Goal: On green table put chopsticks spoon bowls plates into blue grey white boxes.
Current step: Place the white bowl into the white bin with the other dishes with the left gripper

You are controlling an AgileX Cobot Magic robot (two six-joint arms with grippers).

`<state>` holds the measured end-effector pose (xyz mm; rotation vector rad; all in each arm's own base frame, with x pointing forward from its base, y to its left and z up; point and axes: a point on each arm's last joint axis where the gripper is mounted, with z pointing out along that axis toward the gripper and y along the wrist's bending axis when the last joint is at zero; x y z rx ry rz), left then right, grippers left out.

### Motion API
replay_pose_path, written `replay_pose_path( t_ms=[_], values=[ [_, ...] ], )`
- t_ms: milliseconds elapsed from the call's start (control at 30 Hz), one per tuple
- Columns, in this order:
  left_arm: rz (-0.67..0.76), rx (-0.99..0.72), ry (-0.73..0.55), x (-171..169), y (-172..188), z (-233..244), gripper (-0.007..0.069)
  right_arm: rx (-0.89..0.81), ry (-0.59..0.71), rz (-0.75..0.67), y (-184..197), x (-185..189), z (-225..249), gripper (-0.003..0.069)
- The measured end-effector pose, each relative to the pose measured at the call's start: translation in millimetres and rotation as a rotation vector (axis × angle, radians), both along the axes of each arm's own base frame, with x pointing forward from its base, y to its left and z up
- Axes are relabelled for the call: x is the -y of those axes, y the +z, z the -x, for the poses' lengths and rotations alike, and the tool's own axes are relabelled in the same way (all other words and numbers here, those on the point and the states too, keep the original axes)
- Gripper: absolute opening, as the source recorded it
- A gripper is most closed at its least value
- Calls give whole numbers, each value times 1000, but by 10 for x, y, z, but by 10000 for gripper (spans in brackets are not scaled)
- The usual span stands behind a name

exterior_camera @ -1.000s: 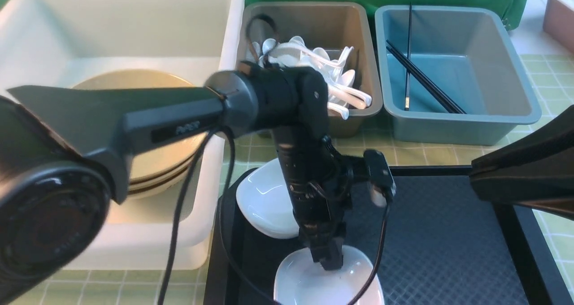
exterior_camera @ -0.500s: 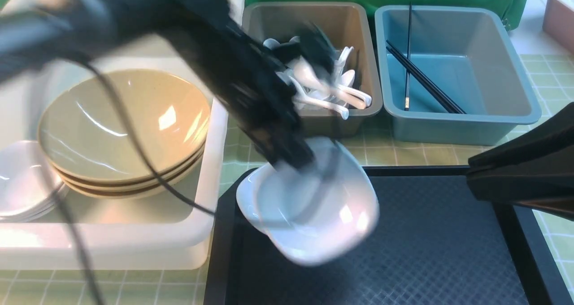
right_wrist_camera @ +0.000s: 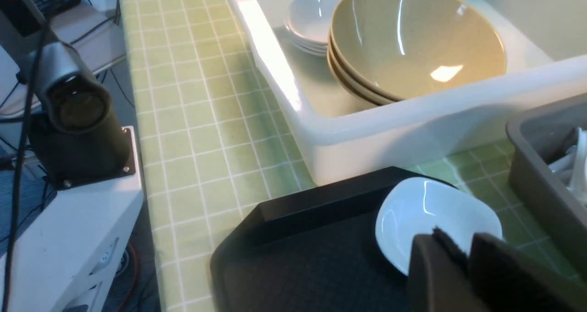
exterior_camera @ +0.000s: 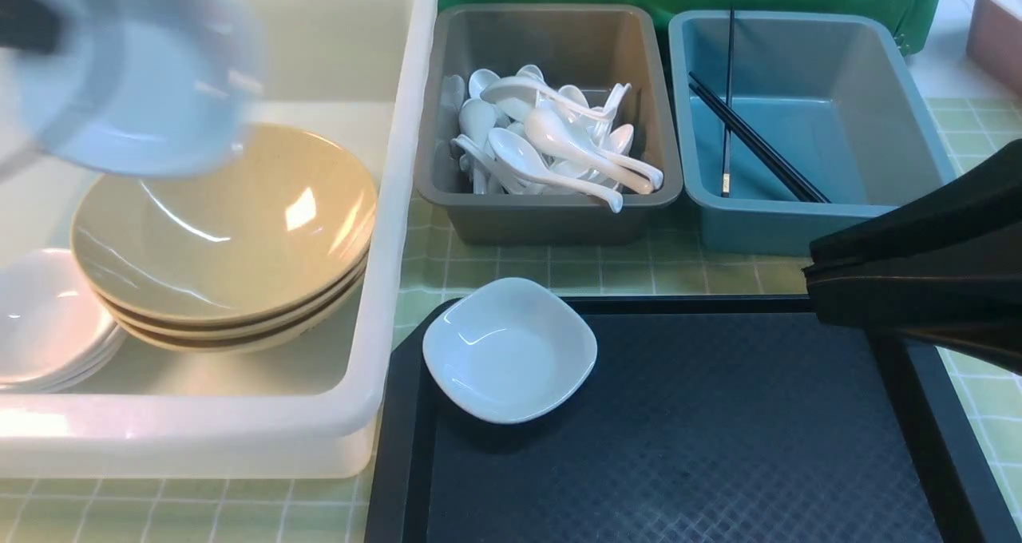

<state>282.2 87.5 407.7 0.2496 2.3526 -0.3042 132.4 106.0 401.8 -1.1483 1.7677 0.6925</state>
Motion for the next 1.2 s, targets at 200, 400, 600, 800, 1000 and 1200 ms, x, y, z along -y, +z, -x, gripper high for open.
replay_pose_path(
  t_ms=[200,400,600,800,1000,1200],
  values=[
    [77,-75,468,-682,-90,282,15,9,6,2,2,-1,1,130],
    [50,-231,617,-832,-637,367,15,26,14,6,4,-2,0,135],
    [67,-274,686,-850,-1158,399,15,33,16,9,5,-2,-1,141],
    [135,-277,719,-925,-1379,267,15,33,16,9,5,-2,-1,145],
    [226,-320,726,-971,-1607,144,19,35,16,9,6,-2,-2,150],
    [203,-326,706,-943,-1615,119,99,34,16,2,9,-6,-5,152]
  ],
)
